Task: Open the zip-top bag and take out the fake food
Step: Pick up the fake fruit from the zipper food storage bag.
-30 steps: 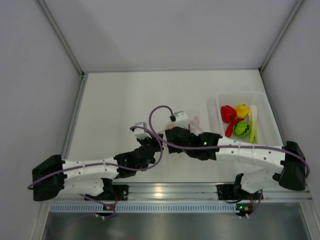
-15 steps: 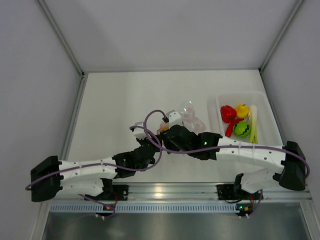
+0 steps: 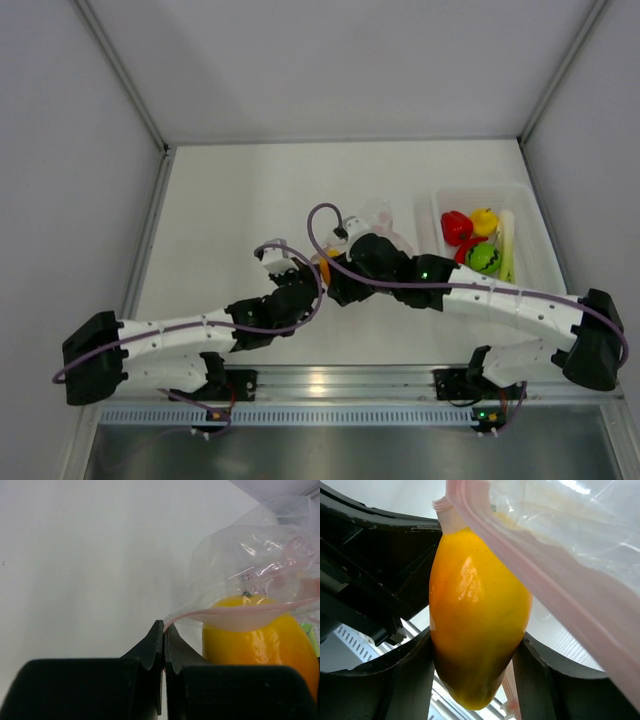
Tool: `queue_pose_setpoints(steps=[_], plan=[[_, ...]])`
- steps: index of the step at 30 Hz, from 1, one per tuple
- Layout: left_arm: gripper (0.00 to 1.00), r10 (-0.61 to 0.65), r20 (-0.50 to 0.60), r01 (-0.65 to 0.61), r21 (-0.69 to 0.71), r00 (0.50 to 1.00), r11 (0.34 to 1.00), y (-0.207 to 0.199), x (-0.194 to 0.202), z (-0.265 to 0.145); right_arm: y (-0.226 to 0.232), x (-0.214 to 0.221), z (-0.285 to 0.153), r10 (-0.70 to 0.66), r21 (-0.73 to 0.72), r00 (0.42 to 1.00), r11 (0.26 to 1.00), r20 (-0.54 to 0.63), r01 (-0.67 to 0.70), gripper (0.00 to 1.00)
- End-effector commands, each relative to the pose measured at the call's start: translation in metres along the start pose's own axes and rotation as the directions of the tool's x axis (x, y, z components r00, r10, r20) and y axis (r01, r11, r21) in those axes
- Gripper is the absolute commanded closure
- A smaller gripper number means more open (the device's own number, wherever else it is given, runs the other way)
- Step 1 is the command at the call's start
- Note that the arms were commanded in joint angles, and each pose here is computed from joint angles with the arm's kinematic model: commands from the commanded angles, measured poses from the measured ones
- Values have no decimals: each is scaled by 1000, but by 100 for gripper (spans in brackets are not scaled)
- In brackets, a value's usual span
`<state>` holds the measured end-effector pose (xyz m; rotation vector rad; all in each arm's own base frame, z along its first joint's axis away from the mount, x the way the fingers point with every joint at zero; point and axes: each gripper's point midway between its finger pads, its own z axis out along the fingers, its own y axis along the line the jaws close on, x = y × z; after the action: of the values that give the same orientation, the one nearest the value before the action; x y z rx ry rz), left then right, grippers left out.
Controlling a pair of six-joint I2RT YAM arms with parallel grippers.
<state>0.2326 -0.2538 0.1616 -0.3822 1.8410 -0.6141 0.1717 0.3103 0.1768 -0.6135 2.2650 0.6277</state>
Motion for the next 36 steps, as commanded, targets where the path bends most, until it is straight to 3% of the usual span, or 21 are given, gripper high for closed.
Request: queue_pose_setpoints(steps=[1,6,12,21,28,32,33,34,36], plan=[[100,13,56,-10,-67,998,998,23,-13,-2,16,0,3,-6,-79,998,997,-69,0,100],[100,34,68,-29,-65,997,997,28,-22,-4,42,8,1,-54,-256,995,966,-79,32,100],[100,49,96,-43,-60,994,997,33,-34,-9,45,16,-3,-142,-311,985,945,-103,103,100],[100,40,106,-31,-83,994,996,42,-40,-9,71,24,-27,-238,-528,968,834,-82,160,100],[100,40,114,-27,-108,993,994,48,-45,-9,101,32,-64,-323,-738,946,641,-11,211,100],[100,38,121,-26,-99,992,995,44,-50,-11,99,30,-64,-330,-712,944,668,-22,217,100],[100,39,125,-27,-99,991,995,44,-52,-11,94,25,-58,-324,-675,946,704,-30,220,100],[100,35,131,-23,-96,991,995,43,-55,-12,76,30,-48,-324,-579,942,787,-93,213,100],[100,25,141,-12,-90,990,996,44,-59,-15,63,27,-38,-297,-493,946,847,-130,199,100]])
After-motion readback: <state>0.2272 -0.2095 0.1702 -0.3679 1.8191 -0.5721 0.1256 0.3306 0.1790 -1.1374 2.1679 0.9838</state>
